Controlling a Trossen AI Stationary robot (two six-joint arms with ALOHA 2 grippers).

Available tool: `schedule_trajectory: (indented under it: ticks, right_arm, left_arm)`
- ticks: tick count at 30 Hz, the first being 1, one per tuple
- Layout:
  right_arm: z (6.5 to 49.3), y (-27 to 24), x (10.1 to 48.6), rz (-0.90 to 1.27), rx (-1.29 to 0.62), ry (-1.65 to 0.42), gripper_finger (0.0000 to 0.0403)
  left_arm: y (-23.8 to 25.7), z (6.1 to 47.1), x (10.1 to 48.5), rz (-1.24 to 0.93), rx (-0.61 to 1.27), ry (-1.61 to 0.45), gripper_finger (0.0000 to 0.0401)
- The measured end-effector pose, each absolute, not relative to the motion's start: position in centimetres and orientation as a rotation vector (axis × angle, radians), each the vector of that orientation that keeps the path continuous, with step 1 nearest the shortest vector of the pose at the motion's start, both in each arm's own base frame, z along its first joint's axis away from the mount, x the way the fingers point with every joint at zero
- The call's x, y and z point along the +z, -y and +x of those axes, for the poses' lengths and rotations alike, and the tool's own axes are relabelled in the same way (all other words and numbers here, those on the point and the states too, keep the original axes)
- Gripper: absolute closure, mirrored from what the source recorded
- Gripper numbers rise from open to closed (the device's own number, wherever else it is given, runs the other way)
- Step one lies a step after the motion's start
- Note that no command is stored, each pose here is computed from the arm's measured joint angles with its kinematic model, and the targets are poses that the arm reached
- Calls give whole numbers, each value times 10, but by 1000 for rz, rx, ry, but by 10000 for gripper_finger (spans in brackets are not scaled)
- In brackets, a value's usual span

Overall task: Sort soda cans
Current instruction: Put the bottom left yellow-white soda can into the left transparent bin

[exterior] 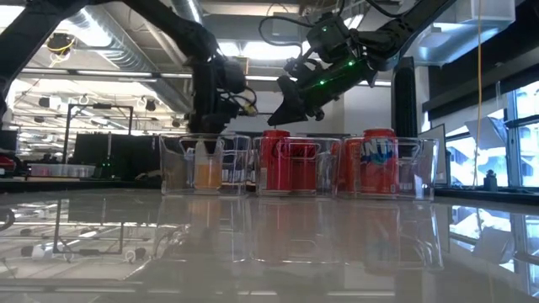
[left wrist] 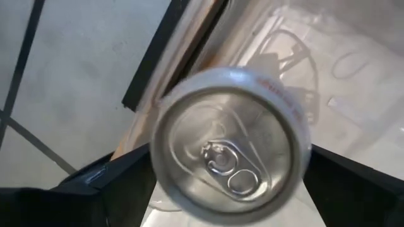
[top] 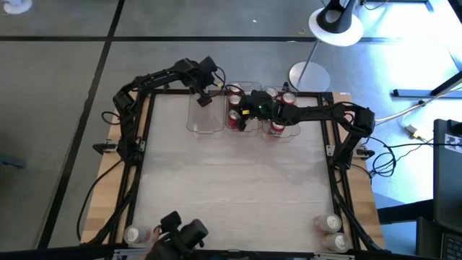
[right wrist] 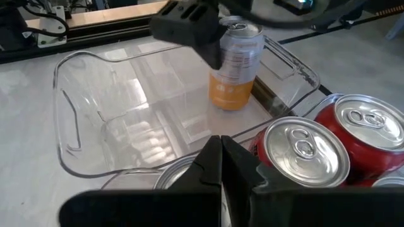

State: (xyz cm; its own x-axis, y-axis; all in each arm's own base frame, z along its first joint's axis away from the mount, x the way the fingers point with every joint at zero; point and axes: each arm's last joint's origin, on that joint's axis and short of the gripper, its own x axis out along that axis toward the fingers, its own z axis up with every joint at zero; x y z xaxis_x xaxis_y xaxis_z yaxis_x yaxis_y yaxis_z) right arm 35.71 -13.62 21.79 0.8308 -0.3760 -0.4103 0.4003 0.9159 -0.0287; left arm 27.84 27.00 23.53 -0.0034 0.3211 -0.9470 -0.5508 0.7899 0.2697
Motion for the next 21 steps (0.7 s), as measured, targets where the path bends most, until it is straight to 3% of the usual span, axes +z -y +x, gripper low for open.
schedule_trajectory:
  ticks: [11,21]
  right_arm:
    - [357,136,218,59,-412,-424,400]
    - [357,136,217,61,-411,-437,400]
  left_arm:
    - [-257,283,289,-169,690,-1381,41]
    - [-198,279,350,-121,690,-1197,40]
